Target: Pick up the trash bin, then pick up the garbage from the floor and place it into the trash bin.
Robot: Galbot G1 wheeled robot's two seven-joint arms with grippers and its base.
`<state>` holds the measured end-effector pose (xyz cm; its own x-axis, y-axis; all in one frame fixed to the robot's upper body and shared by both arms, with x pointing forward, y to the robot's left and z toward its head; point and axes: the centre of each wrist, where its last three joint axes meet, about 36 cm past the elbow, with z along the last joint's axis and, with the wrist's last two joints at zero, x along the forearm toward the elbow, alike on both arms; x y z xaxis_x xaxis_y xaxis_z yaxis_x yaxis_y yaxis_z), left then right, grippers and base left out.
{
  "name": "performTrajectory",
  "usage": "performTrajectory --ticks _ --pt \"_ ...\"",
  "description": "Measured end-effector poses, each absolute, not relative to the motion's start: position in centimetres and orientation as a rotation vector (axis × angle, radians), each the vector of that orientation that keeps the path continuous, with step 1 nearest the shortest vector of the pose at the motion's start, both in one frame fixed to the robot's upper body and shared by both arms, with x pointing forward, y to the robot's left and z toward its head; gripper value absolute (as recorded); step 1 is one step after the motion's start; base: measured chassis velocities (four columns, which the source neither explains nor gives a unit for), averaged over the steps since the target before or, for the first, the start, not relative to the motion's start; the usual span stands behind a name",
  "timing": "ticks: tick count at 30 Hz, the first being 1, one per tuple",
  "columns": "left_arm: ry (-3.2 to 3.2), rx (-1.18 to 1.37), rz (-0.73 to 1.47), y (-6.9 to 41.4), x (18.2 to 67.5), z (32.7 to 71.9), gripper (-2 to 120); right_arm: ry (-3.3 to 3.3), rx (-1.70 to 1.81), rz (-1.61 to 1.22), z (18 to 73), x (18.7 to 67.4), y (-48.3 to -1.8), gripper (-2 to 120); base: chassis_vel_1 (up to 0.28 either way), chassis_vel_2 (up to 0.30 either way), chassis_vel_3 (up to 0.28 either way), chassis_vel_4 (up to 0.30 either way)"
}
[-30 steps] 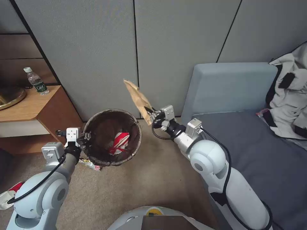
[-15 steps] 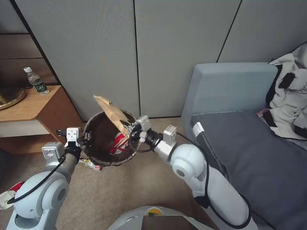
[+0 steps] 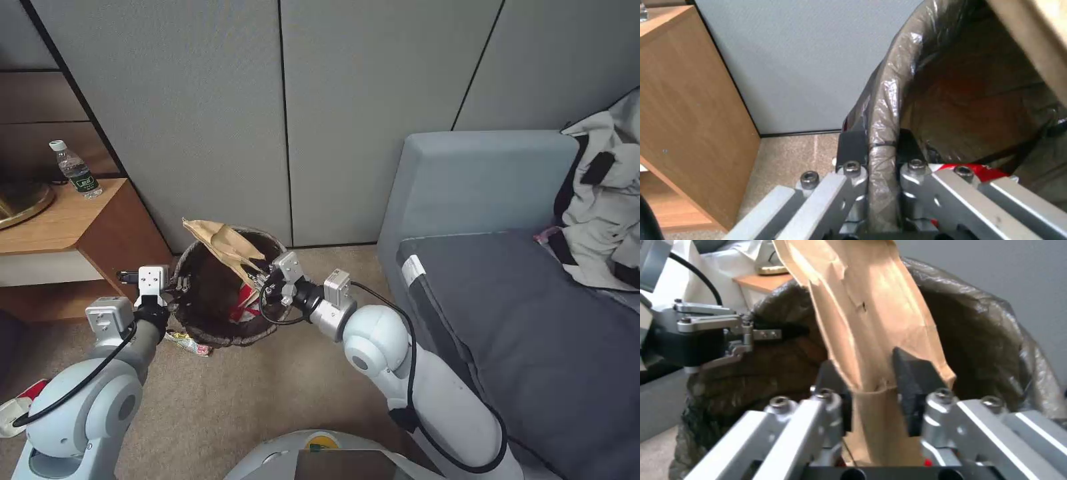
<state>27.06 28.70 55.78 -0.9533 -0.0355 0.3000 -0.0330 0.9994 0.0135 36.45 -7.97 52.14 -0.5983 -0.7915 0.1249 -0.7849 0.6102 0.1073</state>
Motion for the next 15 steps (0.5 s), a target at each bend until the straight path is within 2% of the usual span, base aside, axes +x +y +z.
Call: performTrajectory --ticks 3,5,10,11,14,15 --pt "-2.838 0.059 -0.014 28.7 27.0 55.8 2 -2.684 1.31 -0.055 52.4 36.6 -8.2 39 0.0 0.0 0.0 0.0" --pt "-2.838 0.065 -0.015 28.7 27.0 55.8 2 -2.688 1.306 -0.055 52.5 36.6 -8.2 43 0.0 0.0 0.0 0.0" --pt "-2.843 0.068 -0.018 28.6 26.9 56.1 2 -2.709 1.278 -0.054 52.6 36.6 -8.8 67 0.0 0.0 0.0 0.0" --pt "-2.843 0.068 -0.018 28.6 26.9 56.1 2 -2.709 1.278 -0.054 52.6 36.6 -8.8 67 0.0 0.0 0.0 0.0" --pt "-2.845 0.066 -0.017 28.6 26.8 56.1 2 -2.72 1.271 -0.052 52.9 36.6 -9.1 80 0.0 0.0 0.0 0.0" --pt "-2.845 0.066 -0.017 28.6 26.8 56.1 2 -2.72 1.271 -0.052 52.9 36.6 -9.1 80 0.0 0.0 0.0 0.0"
